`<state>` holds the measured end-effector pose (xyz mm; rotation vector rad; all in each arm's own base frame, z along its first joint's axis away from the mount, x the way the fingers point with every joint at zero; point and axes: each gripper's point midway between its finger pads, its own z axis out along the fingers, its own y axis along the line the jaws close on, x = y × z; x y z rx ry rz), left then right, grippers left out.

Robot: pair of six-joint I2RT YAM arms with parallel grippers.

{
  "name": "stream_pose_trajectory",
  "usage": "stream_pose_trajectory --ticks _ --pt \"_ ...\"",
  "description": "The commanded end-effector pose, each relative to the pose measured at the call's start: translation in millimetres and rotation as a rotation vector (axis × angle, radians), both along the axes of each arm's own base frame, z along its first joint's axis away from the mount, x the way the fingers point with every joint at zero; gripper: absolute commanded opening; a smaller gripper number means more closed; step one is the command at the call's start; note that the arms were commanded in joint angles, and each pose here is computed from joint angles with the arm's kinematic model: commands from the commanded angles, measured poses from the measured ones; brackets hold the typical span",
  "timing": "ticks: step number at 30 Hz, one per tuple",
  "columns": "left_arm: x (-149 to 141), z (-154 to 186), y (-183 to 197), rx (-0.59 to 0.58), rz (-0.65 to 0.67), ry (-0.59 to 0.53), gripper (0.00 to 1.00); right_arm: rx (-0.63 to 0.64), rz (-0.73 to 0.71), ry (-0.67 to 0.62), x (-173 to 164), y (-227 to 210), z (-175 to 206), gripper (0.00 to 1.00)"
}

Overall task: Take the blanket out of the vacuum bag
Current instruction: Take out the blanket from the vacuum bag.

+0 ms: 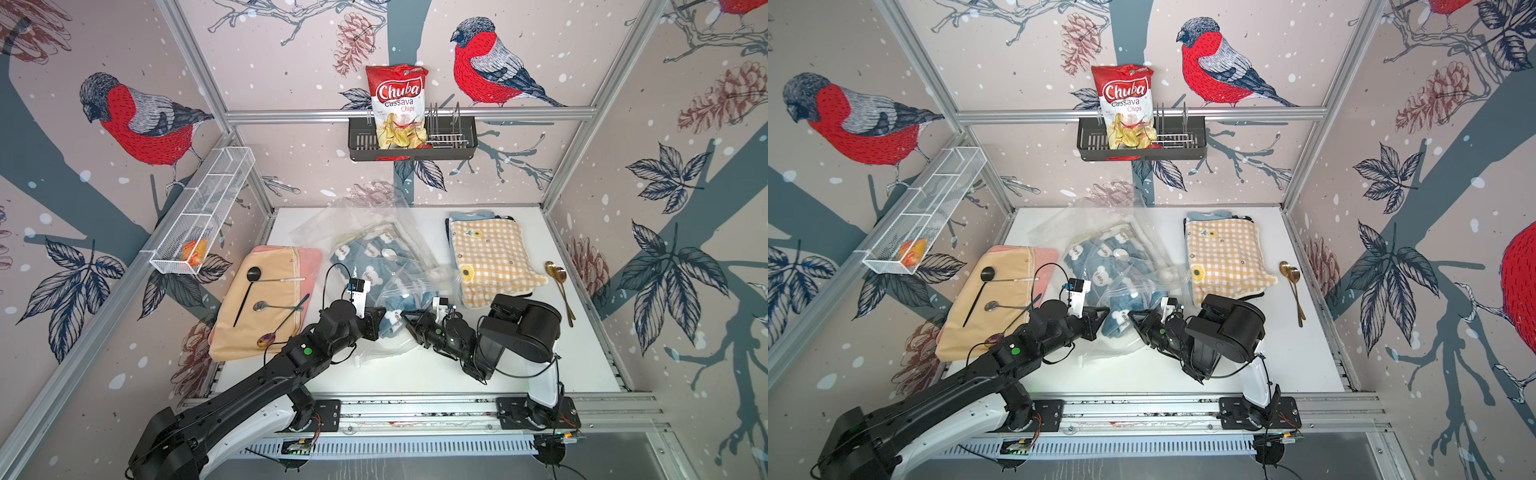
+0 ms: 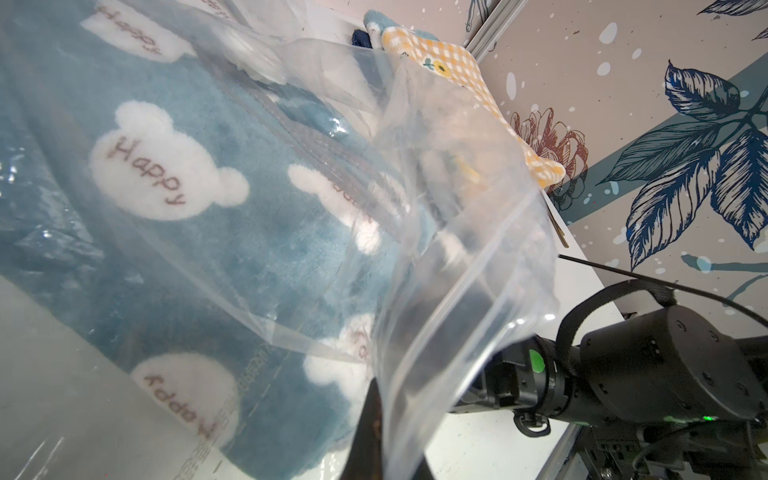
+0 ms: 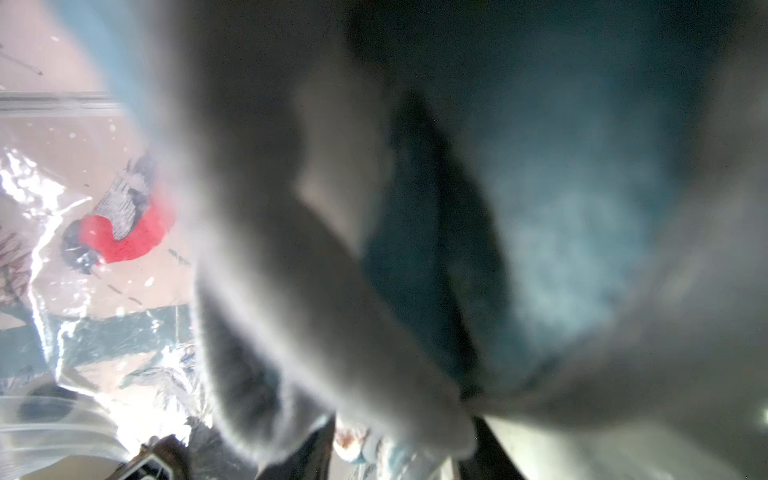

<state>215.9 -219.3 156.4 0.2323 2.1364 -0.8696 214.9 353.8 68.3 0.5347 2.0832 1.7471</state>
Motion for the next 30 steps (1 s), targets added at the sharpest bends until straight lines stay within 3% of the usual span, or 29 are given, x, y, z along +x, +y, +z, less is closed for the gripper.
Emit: stream_pose_trajectory --ticks 1,6,16,22,26,30 --pt "3 14 -5 -0.048 -0.008 -0.038 0.0 0.006 0.02 -0.054 -1 6 16 0.28" --pt "3 14 -5 -0.048 -0.007 -0.039 0.0 0.002 0.063 -0.095 -8 19 37 0.23" --pt "3 20 -2 -0.056 0.005 -0.05 0.0 -0.003 0.049 -0.129 -1 16 58 0.24" --pt "4 20 -3 -0.056 0.006 -0.049 0.0 -0.035 0.032 -0.098 -1 8 44 0.4" --pt "3 20 -3 -0.062 0.005 -0.047 0.0 -0.044 0.02 -0.058 -5 0 29 0.56" --pt "3 19 -3 -0.062 0.006 -0.046 0.0 -0.044 0.022 -0.03 -7 -3 17 0.61"
